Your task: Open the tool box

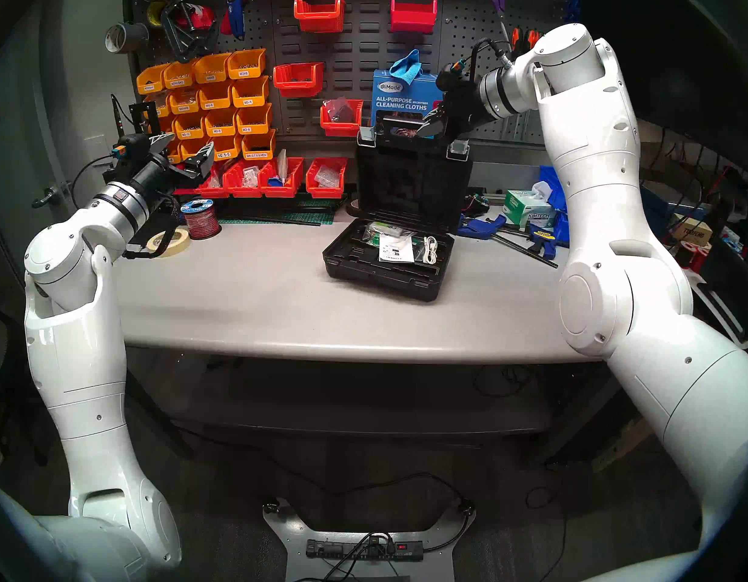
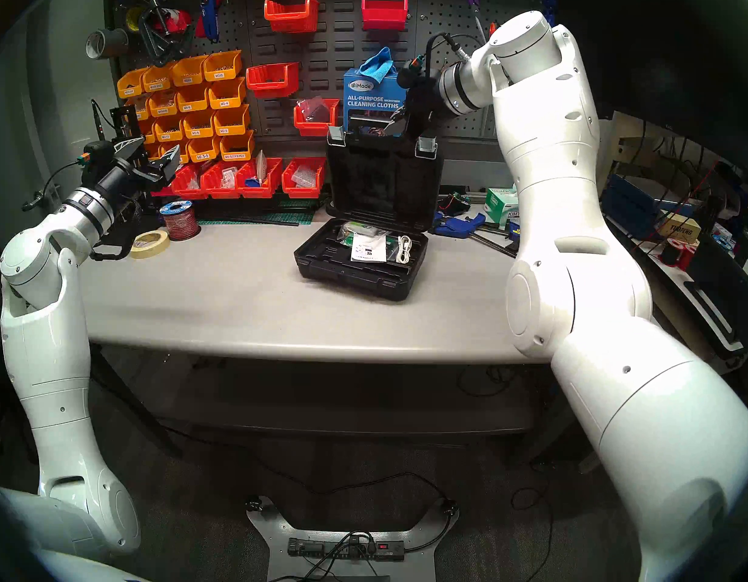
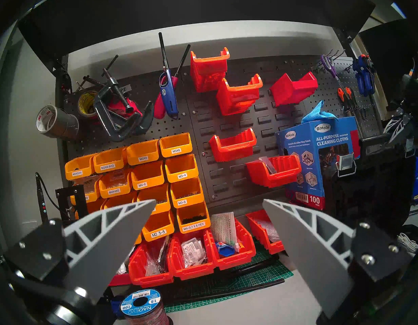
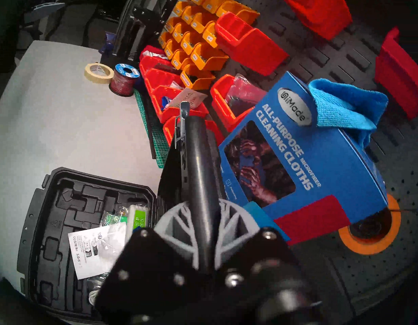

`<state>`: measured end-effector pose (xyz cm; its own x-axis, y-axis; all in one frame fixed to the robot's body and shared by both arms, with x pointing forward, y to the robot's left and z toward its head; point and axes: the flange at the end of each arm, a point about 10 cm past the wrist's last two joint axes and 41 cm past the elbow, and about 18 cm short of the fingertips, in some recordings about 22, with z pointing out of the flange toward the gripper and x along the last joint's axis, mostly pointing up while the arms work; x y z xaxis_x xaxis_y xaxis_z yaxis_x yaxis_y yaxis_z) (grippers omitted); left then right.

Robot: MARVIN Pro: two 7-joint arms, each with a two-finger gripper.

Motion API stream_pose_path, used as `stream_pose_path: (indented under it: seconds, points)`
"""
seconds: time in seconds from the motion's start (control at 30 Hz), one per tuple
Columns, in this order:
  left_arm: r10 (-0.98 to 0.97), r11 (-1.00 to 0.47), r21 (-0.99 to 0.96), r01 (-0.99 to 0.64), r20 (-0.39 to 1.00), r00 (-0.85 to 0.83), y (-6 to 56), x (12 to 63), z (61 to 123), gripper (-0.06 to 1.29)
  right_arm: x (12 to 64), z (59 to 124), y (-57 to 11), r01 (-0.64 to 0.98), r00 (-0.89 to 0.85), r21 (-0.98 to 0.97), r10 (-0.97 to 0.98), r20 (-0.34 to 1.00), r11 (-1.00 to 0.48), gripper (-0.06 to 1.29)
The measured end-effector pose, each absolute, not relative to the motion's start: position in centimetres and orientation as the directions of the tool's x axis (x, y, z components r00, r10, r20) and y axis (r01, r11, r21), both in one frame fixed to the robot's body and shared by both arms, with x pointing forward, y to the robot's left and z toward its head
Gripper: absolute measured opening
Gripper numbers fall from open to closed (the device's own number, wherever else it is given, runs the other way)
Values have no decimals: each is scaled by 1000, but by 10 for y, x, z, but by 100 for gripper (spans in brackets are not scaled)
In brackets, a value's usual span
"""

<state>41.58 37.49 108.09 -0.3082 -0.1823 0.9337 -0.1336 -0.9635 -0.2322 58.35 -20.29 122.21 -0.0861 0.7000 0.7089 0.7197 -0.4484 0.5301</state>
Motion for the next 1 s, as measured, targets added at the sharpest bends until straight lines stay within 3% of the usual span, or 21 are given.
stream_pose_path:
  seconds: [0.5, 1.0]
  points:
    - [-180, -964, -230, -135, 934, -309, 375, 416, 1081, 123, 608, 1207, -302, 633, 214, 342, 582, 784, -694, 2]
    - [-177, -964, -228, -137, 934, -311, 375, 415, 1081, 123, 612, 1141, -390, 498, 537, 176, 461, 707, -849, 2]
